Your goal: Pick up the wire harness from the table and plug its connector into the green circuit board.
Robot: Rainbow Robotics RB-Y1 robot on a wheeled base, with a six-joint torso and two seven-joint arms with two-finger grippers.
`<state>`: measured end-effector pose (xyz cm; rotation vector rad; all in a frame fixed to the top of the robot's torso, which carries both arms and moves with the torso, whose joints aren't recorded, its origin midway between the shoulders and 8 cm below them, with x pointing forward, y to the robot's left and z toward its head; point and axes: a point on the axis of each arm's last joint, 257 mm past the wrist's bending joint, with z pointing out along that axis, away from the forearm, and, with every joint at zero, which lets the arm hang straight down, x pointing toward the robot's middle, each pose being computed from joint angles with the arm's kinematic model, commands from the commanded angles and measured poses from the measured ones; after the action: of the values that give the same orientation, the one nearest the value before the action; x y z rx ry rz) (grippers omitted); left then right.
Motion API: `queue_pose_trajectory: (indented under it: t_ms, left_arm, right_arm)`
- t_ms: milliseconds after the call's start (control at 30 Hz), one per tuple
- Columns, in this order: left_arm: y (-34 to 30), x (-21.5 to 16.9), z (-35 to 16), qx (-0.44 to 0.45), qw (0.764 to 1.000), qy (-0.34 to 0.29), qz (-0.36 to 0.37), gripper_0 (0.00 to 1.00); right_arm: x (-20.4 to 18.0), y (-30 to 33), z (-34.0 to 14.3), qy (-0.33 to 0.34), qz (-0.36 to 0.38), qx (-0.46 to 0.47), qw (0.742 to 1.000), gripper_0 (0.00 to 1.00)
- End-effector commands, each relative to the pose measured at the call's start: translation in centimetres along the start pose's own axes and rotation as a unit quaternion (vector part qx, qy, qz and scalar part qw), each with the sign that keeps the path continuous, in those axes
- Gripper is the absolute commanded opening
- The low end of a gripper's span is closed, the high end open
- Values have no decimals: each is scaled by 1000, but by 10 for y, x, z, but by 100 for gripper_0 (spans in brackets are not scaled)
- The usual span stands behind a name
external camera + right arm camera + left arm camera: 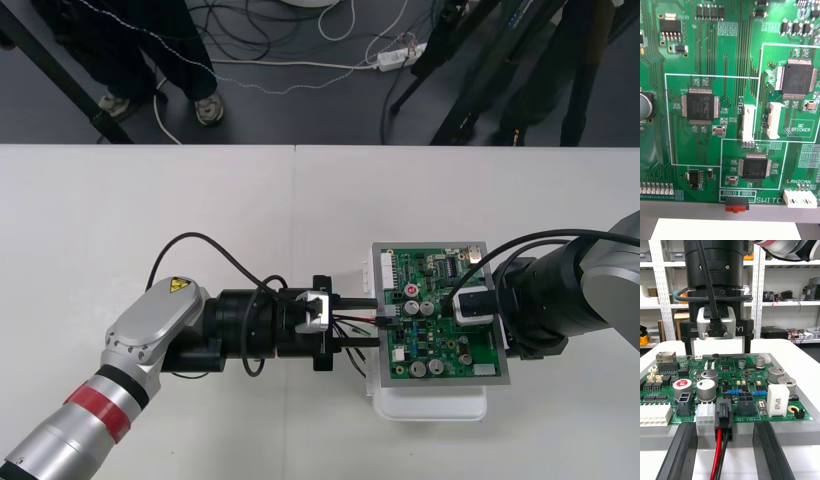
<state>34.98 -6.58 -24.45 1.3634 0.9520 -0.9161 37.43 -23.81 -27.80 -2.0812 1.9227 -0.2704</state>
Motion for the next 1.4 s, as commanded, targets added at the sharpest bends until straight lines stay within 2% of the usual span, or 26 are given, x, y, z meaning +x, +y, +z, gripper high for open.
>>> queue_pose_trajectory:
  t_ms: [33, 433, 700, 1033, 1400]
  left_arm:
    - [-12, -9, -14, 10, 1000, -5, 24, 44]
    - [5, -9, -64, -14, 999, 21, 31, 44]
    - [30, -27, -115, -12, 997, 66, 40, 44]
    - [55, -77, -169, 3, 990, 134, 49, 44]
    - [60, -154, -184, 17, 981, 187, 38, 43]
  right_arm:
    - [-10, -9, -11, -9, -11, 14, 1000, 100]
    - [-8, -11, -12, -5, -12, 17, 1000, 100]
    - [-6, -13, -13, -5, -11, 19, 1000, 100]
    - [5, -22, -22, 0, -11, 28, 1000, 100]
    - [26, -31, -54, -14, -12, 26, 999, 100]
